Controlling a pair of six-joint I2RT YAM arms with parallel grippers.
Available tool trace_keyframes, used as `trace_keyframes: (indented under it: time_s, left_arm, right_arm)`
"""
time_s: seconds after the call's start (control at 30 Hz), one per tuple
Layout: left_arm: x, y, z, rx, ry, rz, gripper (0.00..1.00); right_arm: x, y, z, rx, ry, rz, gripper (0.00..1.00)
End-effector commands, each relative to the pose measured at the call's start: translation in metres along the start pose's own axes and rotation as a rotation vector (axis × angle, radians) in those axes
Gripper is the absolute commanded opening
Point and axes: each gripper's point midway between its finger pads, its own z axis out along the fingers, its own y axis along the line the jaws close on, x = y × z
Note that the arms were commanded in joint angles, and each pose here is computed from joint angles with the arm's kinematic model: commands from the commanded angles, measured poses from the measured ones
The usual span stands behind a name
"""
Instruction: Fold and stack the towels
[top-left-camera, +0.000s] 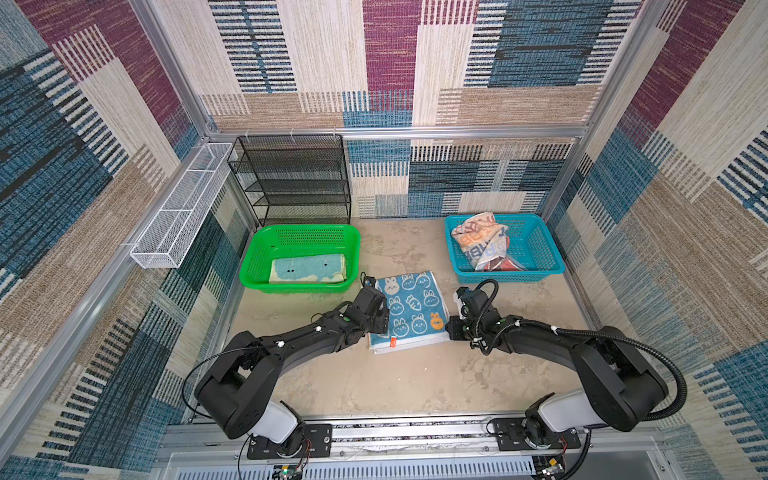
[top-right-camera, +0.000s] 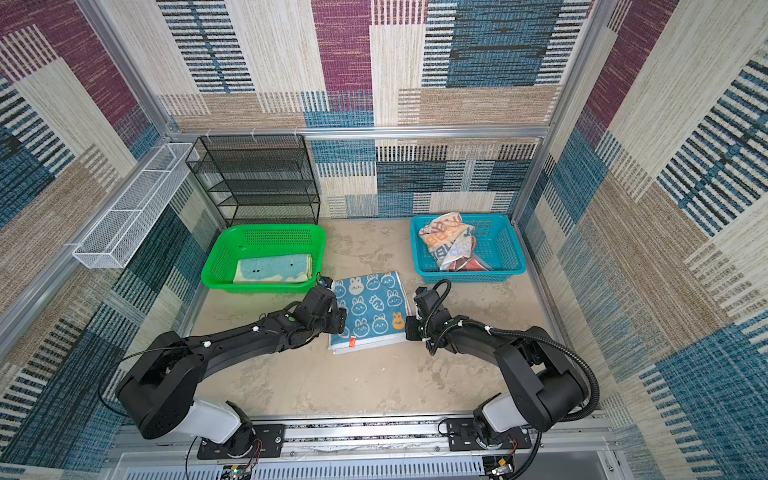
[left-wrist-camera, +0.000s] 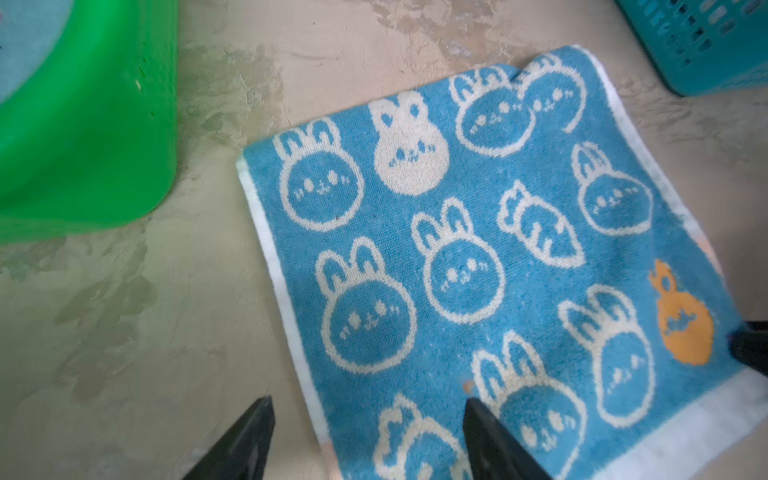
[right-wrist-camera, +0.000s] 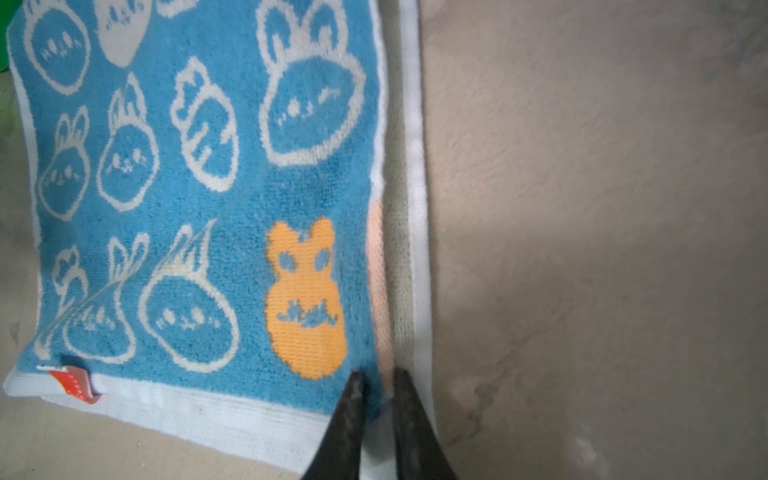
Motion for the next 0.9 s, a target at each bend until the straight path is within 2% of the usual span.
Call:
trace_keyframes:
  time_s: [0.0, 0.3, 0.47, 0.63, 0.67, 0.73, 0.8, 0.87]
  left_arm:
    - [-0.001, -0.006, 0.008, 0.026, -0.005, 0.010, 0.75]
    - [0.019, 0.004, 0.024, -0.038, 0.066, 0.028, 0.74]
    - [0.025, 0.008, 0.024, -0.055, 0.086, 0.036, 0.73]
    - [0.015, 0.006, 0.015, -0.045, 0.063, 0.050, 0.73]
    - [0.012, 0.006, 0.013, -0.042, 0.055, 0.054, 0.73]
    - [0.001, 0.002, 0.006, -0.026, 0.026, 0.063, 0.75]
    - [-0.012, -0.004, 0.002, -0.009, -0.004, 0.072, 0.77]
    - [-0.027, -0.010, -0.001, 0.003, -0.026, 0.082, 0.78]
  right_arm:
    - [-0.001, -0.001, -0.002, 0.014, 0.001, 0.007, 0.01]
    - [0.000, -0.005, -0.026, 0.050, -0.003, 0.000, 0.00]
    - [0.021, -0.020, -0.031, 0.104, 0.042, 0.042, 0.00]
    - [0.048, -0.030, -0.035, 0.110, 0.090, 0.116, 0.00]
    - [0.049, -0.031, -0.038, 0.113, 0.089, 0.124, 0.02]
    - [0.041, -0.028, -0.047, 0.105, 0.051, 0.125, 0.33]
    - [0.023, -0.022, -0.058, 0.094, -0.016, 0.104, 0.50]
    - [0.000, -0.015, -0.067, 0.092, -0.093, 0.079, 0.57]
